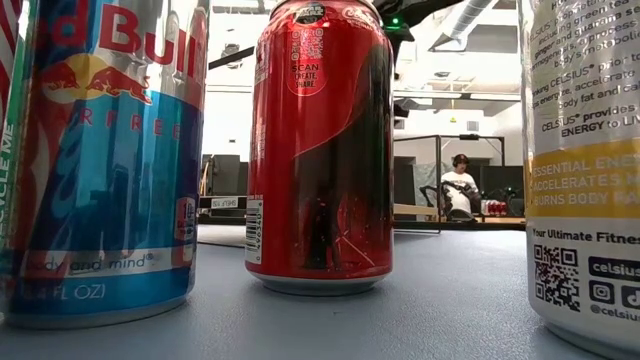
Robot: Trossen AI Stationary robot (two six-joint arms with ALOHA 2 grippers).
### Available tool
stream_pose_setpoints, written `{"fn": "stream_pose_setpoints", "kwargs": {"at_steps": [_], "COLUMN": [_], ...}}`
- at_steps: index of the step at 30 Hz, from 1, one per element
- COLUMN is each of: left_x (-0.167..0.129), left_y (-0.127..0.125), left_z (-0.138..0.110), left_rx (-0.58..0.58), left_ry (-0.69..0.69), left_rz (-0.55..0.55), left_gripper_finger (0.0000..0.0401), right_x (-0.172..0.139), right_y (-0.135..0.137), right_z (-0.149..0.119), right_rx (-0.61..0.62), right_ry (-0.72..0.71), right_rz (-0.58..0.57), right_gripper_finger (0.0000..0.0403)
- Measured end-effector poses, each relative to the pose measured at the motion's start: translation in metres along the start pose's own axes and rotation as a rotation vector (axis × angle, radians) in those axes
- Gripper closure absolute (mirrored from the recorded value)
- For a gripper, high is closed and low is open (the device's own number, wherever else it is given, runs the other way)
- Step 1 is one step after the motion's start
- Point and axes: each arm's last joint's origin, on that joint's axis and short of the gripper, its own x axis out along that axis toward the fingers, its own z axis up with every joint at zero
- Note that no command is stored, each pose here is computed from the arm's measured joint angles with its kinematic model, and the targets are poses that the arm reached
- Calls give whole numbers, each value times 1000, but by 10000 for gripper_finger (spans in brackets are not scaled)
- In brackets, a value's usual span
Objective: Place canned beverage on shelf
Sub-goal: Put the middle blue soda can on the shelf
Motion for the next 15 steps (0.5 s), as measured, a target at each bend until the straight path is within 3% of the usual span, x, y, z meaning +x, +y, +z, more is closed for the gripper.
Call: {"fn": "stream_pose_setpoints", "kwargs": {"at_steps": [5, 15], "left_x": [0, 0], "left_y": [0, 0], "left_z": [0, 0], "left_rx": [-2, -7], "left_ry": [0, 0], "left_rz": [0, 1], "left_gripper_finger": [207, 207], "right_x": [0, -1], "right_y": [2, 6], "right_z": [1, 7], "right_rx": [29, 28], "right_ry": [-17, -85], "right_rz": [14, 39], "right_gripper_finger": [51, 56]}}
